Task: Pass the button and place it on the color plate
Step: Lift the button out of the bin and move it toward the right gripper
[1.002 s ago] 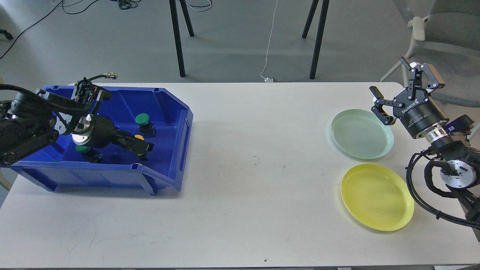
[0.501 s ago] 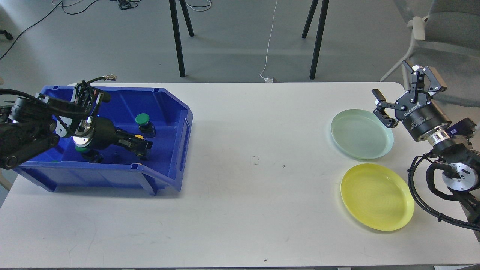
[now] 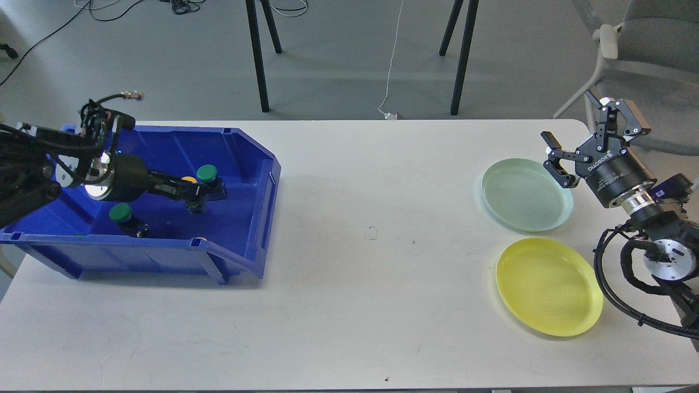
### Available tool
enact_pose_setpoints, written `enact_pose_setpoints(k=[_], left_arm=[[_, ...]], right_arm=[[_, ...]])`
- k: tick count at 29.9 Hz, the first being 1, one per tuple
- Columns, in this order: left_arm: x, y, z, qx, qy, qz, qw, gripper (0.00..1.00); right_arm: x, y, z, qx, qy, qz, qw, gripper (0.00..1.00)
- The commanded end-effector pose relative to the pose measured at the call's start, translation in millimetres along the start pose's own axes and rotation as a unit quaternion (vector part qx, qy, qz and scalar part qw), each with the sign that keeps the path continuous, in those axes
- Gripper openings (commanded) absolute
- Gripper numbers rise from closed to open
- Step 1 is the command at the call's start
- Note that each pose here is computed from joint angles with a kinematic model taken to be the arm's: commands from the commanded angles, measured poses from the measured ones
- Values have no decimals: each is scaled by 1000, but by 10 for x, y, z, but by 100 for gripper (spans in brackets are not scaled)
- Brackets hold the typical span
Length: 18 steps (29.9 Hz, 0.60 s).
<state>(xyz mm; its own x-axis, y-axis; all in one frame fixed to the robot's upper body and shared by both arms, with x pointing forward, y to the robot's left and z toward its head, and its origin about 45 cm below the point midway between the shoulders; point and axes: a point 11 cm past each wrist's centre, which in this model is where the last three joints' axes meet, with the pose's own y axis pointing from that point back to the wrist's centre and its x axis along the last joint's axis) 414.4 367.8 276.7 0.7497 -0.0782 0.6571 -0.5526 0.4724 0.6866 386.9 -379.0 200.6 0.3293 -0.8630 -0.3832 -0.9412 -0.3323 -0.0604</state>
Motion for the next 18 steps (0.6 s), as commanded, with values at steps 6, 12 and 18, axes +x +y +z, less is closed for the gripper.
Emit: enact_pose_setpoints(k=[6,12,18], left_arm=[[752,455,1193,-341,255,174,888,1],[114,-488,1992,-456,383,64,801,2],[-229,-1002,2031,-430,407,57,804,2]], right_arm=[[-154,-10,-183,26,-12,-25,999,99],[-1102,-379,-231,27,13,-179,983,99],[-1950,-590,258,-29,76,-300,950,99]])
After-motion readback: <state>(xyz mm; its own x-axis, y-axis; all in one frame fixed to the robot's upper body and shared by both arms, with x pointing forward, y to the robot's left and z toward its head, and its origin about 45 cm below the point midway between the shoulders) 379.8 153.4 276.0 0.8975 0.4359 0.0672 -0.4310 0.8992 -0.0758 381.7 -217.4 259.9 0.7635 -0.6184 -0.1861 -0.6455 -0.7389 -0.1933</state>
